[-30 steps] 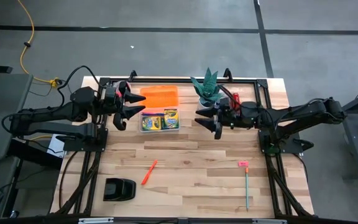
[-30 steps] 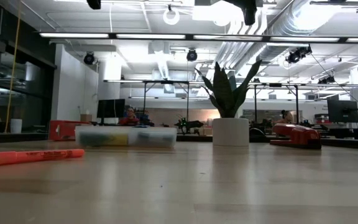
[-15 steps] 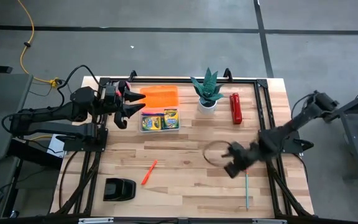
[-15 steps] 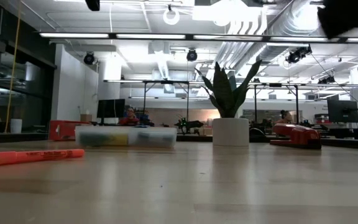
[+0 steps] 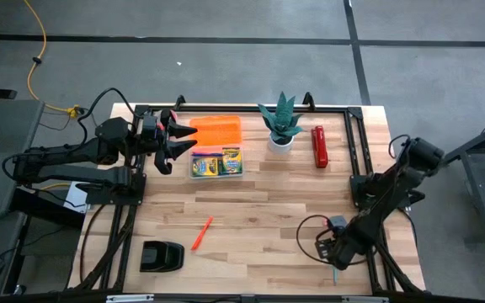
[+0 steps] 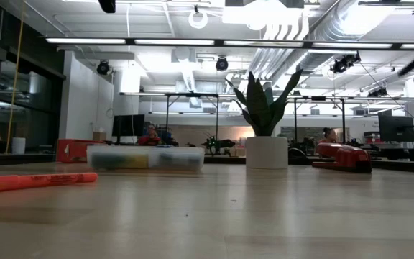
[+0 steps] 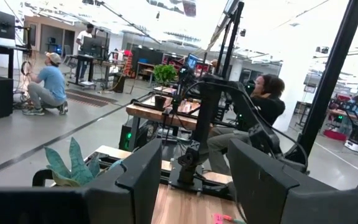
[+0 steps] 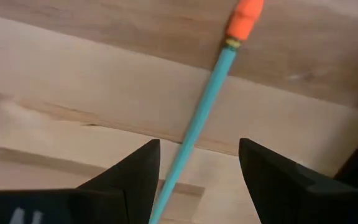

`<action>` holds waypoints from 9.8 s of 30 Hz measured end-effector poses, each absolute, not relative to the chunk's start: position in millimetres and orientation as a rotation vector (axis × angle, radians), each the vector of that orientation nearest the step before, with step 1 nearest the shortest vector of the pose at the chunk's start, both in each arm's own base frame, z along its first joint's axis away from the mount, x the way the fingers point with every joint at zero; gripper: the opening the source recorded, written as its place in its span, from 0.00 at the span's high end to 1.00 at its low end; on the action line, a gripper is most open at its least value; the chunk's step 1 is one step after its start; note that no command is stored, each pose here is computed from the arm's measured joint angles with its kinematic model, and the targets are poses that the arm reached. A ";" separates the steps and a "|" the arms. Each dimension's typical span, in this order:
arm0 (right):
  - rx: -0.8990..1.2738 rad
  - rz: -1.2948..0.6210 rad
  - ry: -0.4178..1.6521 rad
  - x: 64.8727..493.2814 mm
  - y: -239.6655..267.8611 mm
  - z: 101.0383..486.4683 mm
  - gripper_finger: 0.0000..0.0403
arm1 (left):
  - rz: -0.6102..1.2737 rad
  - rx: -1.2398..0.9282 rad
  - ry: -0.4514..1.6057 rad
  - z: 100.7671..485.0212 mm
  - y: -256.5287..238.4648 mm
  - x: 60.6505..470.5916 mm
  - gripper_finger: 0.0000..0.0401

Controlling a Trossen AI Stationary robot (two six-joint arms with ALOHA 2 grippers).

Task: Pack school essentials
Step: Put the blue colored pencil into the orange supply box, then put the orange pen into the orange supply box

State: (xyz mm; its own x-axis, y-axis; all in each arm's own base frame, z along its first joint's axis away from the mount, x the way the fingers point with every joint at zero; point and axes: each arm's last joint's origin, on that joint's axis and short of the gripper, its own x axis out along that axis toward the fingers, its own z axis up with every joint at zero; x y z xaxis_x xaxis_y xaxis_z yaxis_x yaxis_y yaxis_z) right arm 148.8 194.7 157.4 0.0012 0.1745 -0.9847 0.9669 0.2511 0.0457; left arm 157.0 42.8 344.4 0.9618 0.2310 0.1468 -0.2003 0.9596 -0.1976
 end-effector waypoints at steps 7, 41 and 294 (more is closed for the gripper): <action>1.139 -0.960 1.482 156.8 201.9 135.9 0.48 | 0.223 -0.183 -0.170 344.4 42.9 157.0 0.57; 1.068 -0.390 1.228 155.5 181.4 188.2 0.99 | 0.227 -0.182 -0.174 344.8 43.0 157.0 0.57; 0.140 -0.164 0.051 220.9 18.3 323.3 0.47 | 0.213 -0.196 -0.097 331.3 39.4 160.0 0.58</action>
State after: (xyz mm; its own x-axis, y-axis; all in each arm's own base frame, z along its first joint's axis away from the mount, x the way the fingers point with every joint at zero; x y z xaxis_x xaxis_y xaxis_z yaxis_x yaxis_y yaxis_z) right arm 220.9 18.3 323.3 0.9854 -0.1586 -0.0622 0.1658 0.9770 0.1343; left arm 160.0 39.4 331.3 0.9728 0.2194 0.0749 -0.2005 0.9584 -0.2032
